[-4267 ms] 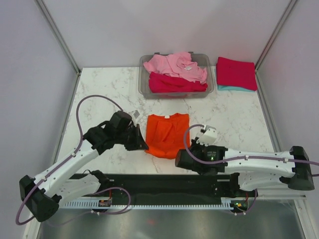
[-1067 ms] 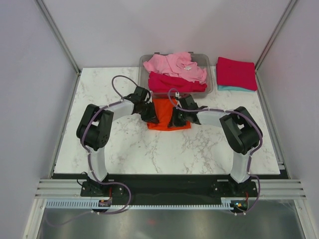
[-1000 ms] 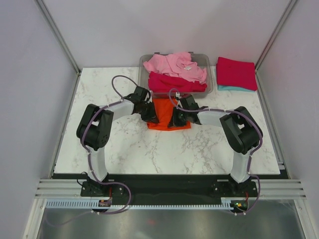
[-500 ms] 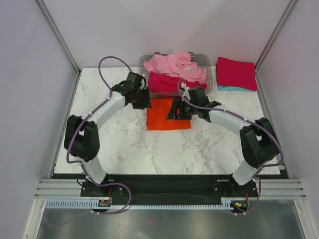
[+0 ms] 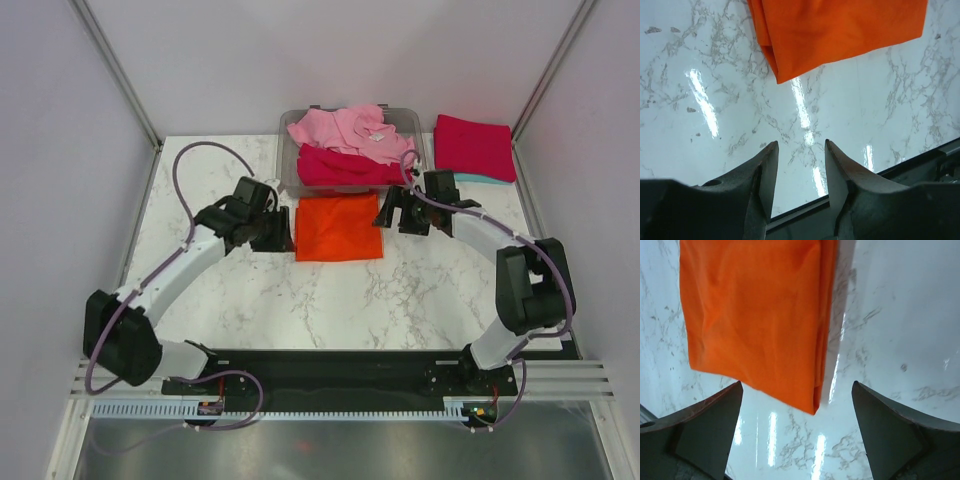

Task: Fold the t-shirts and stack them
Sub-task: Neatly place the folded tshirt to the corner

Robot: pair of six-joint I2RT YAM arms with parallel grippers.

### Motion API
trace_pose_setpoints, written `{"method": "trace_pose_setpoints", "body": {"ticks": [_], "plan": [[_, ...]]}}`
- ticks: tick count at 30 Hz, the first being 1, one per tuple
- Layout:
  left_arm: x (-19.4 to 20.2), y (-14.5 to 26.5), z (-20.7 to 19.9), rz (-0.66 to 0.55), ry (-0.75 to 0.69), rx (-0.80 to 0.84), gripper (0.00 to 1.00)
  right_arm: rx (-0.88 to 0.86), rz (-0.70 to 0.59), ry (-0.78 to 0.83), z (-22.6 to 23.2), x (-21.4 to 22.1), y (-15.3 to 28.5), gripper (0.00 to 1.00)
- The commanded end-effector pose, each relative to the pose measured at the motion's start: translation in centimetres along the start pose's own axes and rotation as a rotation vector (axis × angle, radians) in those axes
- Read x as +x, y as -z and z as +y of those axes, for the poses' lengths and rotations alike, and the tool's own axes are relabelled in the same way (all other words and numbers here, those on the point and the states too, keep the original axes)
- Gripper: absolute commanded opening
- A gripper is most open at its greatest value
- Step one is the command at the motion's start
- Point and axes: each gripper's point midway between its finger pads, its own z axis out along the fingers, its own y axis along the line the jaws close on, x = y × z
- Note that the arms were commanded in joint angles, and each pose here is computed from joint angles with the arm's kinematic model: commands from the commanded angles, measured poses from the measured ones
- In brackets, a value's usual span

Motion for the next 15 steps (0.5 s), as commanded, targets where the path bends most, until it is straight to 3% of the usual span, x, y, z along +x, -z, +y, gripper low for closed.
{"method": "trace_pose_setpoints", "body": {"ticks": [1,4,8,15], "plan": [[-0.4,5.1,-1.2,-0.121,-0.028,0.077,0.49,-0.016,-0.044,0.024,-1.0,-2.8,-1.3,0.98],[1.2,6.2,-0.2,-0.117,-0.027,0.048,0.5,-0.006,-0.035,-0.039,-3.6,-3.6,-4.3,0.98],[2.1,8.5,0.8,-0.197,-0.05,0.032,0.5,-0.064,-0.061,-0.079,-4.3,-5.2,-7.6,0.98],[3.5,8.3,3.8,-0.238,-0.067,-0.09,0.49,-0.057,-0.065,-0.148,-4.9,-4.9,-12.2,0.94]]}}
